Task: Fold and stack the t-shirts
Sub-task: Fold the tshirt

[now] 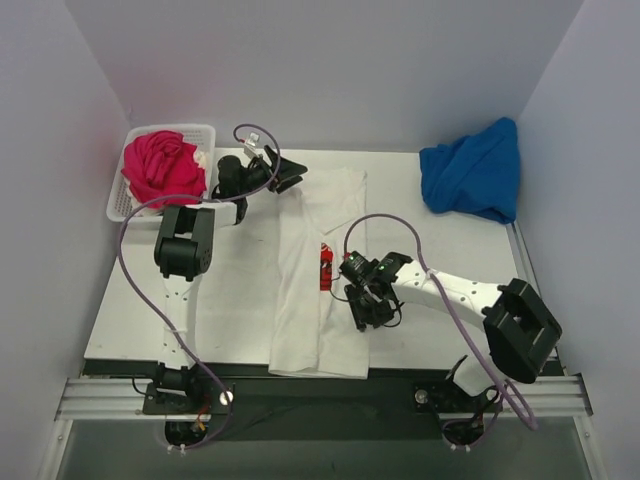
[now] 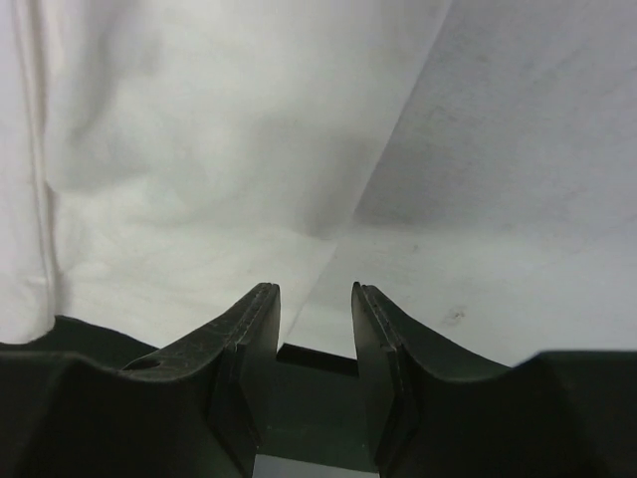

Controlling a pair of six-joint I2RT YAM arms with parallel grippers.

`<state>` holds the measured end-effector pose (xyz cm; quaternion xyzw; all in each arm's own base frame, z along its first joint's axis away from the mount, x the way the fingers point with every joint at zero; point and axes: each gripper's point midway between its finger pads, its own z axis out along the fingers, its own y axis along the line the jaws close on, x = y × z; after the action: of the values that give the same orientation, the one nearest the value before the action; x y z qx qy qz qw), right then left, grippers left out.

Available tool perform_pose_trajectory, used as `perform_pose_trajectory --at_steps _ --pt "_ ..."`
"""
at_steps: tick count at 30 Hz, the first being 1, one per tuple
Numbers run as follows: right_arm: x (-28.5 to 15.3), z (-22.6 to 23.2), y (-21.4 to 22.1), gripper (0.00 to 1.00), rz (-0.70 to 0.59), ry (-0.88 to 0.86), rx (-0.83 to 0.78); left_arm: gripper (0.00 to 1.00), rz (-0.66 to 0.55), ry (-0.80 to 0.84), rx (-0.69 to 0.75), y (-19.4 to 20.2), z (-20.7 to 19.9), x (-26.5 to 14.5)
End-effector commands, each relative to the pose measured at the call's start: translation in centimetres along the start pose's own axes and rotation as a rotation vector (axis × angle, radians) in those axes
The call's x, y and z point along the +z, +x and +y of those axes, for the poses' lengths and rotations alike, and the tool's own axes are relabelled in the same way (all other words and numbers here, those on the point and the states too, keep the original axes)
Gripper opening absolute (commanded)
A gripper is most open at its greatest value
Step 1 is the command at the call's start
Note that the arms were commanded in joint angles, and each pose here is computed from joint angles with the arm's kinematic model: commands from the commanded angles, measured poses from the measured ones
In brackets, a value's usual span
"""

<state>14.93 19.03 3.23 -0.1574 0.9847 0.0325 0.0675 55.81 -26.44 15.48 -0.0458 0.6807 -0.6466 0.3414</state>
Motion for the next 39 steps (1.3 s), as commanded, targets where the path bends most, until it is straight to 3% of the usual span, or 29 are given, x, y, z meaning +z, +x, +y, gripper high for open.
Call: perform_pose_trajectory --at_steps 1,2,4,5,7,11,17,20,22,23,24,26,28,30,39 --pt "-2.9 -1.6 -2.9 0.36 -0.144 0.098 0.052 0.88 -0.053 -0.070 0.160 -2.2 -4.8 -1.1" --pt "-3.1 -1.6 -3.4 0.36 -0.166 0.104 0.060 0.88 -0.006 -0.168 0.177 -0.7 -2.9 -1.4" --pt "-3.9 -1.4 -4.9 0.37 -0.217 0.103 0.069 0.88 -0.038 -0.294 0.232 -1.3 -2.7 -1.9" --pt "-4.0 -1.2 -5.5 0.37 -0.236 0.100 0.072 0.88 0.020 -0.387 0.271 0.3 -1.4 -2.3" --pt "-4.6 -0.9 -7.5 0.37 -0.275 0.099 0.083 0.88 -0.014 -0.518 0.375 -0.5 -1.3 -2.7" --pt "-5.6 -0.4 -12.0 0.38 -0.349 0.077 0.125 0.89 0.005 -0.714 0.393 1.1 0.1 -3.7" --pt "-5.5 -3.1 -19.5 0.38 -0.372 -0.026 0.332 0.89 0.019 -0.808 0.356 3.0 2.6 -3.8" --pt "-4.3 -4.6 -24.1 0.38 -0.367 -0.059 0.383 0.89 -0.001 -0.860 0.345 2.9 4.0 -4.0" --pt "-5.8 -4.7 -27.8 0.37 -0.429 -0.102 0.380 0.89 -0.018 -0.897 0.335 2.7 4.9 -4.3" --pt "-4.1 -5.5 -28.9 0.37 -0.411 -0.095 0.396 0.89 -0.024 -0.922 0.328 2.6 5.1 -4.6" --pt "-5.7 -5.3 -31.5 0.36 -0.464 -0.134 0.397 0.89 -0.028 -0.935 0.323 2.5 5.4 -4.8" --pt "-3.7 -5.8 -33.2 0.36 -0.449 -0.150 0.419 0.89 -0.034 -0.960 0.308 2.6 5.6 -5.3" --pt "-4.8 -6.4 -36.4 0.36 -0.503 -0.201 0.440 0.89 -0.045 -1.006 0.300 2.4 6.2 -6.0" --pt "-2.6 -7.5 -38.2 0.35 -0.494 -0.227 0.478 0.89 -0.035 -1.052 0.283 2.7 6.9 -7.2" --pt "-0.5 -10.9 -45.5 0.35 -0.698 -0.358 0.514 0.89 -0.029 -1.092 0.235 3.7 6.7 -9.7"
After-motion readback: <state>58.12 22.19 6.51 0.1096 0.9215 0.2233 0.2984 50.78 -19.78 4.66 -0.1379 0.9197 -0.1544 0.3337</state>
